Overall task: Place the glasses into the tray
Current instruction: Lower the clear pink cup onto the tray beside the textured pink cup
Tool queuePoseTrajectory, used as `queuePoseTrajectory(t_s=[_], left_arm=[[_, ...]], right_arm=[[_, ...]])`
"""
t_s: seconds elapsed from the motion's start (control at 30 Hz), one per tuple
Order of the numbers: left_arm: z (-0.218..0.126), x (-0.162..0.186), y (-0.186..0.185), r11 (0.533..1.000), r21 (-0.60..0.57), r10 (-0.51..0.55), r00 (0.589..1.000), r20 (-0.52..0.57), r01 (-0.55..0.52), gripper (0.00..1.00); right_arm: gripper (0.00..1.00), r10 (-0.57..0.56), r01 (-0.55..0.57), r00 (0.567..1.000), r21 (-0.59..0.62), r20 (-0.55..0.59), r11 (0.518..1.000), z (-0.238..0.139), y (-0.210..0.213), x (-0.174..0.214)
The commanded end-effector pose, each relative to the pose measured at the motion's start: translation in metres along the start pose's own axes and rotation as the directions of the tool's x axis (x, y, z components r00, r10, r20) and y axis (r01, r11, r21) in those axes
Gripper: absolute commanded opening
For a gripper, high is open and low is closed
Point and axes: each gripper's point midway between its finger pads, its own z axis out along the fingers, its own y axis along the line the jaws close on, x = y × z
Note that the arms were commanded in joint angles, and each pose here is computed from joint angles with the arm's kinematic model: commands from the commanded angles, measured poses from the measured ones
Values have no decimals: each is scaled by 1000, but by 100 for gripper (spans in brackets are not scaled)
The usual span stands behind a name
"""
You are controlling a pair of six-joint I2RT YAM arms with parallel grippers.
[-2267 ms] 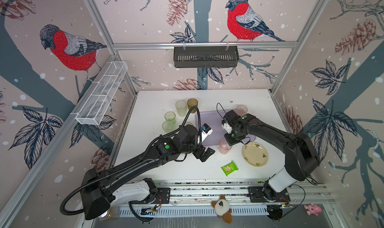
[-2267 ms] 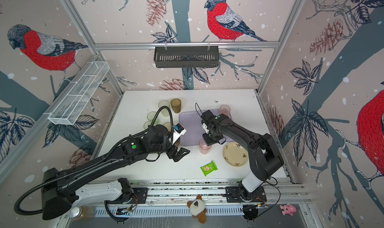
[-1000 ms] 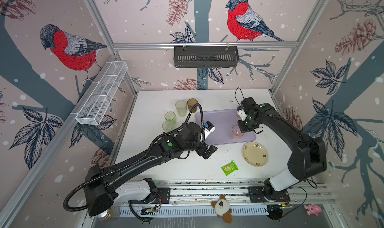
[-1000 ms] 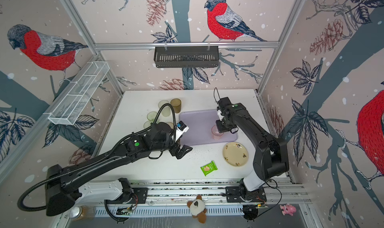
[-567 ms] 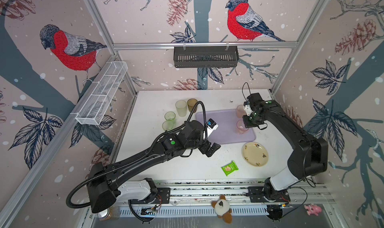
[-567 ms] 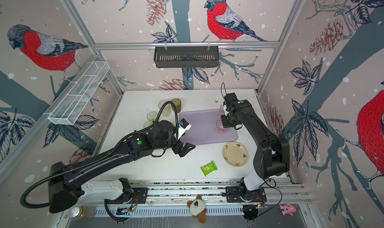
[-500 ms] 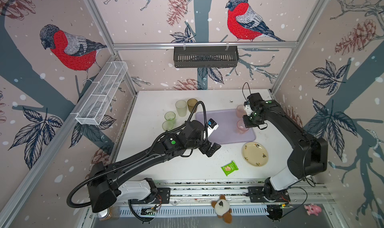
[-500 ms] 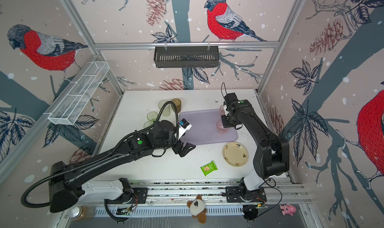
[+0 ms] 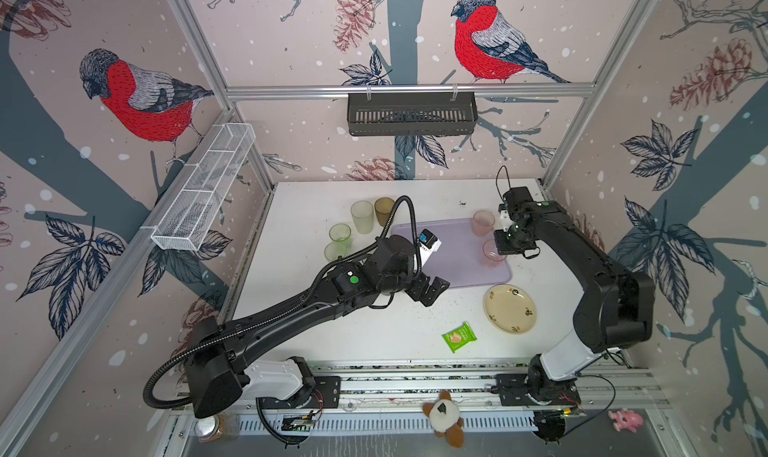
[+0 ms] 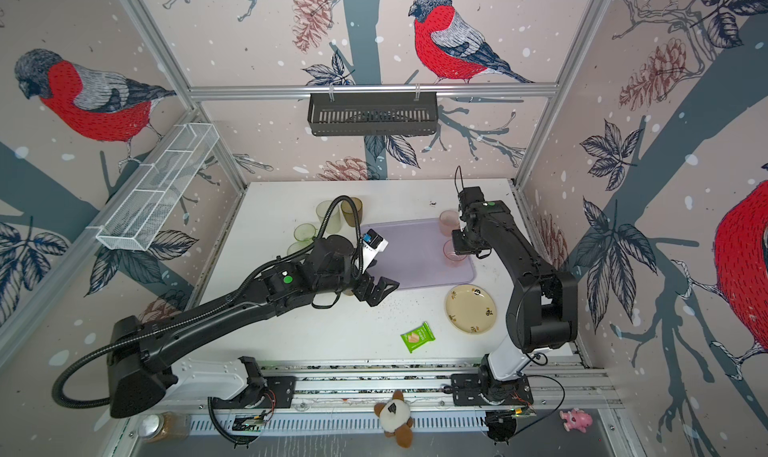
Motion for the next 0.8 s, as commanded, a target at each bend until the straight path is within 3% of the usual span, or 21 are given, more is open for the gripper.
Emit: queuePoseTrajectory(t_s=[0.0, 0.77], left_arm=[[-1, -18, -6, 1000, 23, 8, 998, 64, -9, 98], [16, -32, -10, 999, 36, 19, 998, 66, -21, 98]], right_arm=[[2, 37, -37, 999, 8, 9, 999, 6, -7, -3], [2, 105, -105, 994, -24, 6, 994, 37, -27, -15]])
